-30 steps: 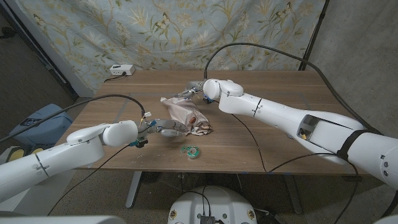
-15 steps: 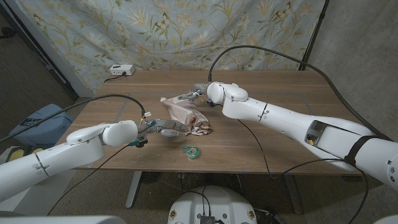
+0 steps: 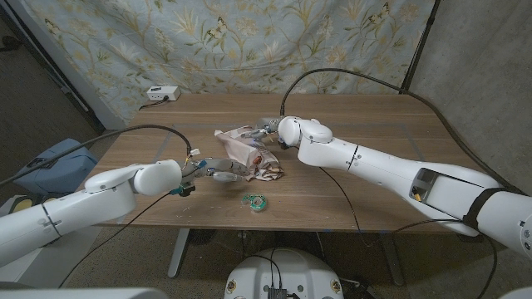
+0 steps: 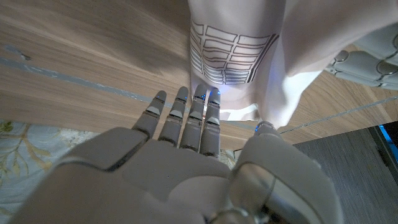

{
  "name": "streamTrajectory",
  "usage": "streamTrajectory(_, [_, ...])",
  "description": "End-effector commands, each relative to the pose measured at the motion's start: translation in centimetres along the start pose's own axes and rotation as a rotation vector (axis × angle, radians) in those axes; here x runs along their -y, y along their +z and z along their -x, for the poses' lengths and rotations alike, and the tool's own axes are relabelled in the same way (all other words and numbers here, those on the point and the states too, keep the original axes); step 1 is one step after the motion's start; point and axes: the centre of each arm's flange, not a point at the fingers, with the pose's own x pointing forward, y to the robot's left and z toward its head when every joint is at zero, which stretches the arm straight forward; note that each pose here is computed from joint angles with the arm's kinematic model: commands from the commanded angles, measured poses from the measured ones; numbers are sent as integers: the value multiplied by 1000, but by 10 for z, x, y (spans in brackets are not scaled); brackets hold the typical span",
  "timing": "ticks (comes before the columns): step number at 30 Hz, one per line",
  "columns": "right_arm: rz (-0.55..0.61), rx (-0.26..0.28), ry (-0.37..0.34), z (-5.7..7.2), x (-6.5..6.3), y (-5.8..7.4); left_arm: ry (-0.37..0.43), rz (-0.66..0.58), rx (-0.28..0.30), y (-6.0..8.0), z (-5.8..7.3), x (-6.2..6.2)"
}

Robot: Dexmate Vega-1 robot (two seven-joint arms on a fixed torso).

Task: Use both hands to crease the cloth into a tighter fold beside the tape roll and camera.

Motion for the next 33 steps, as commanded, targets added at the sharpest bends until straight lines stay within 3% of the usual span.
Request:
streamTrajectory(1, [-24, -11, 4, -2, -17, -2, 23, 5, -8, 0, 8, -2])
streamTrajectory(16, [-18, -27, 4, -5, -29, -3, 106, 54, -3, 2, 27, -6])
streamTrajectory(33, [-35, -22, -58, 11, -17, 10, 208, 93, 0, -7, 38, -17])
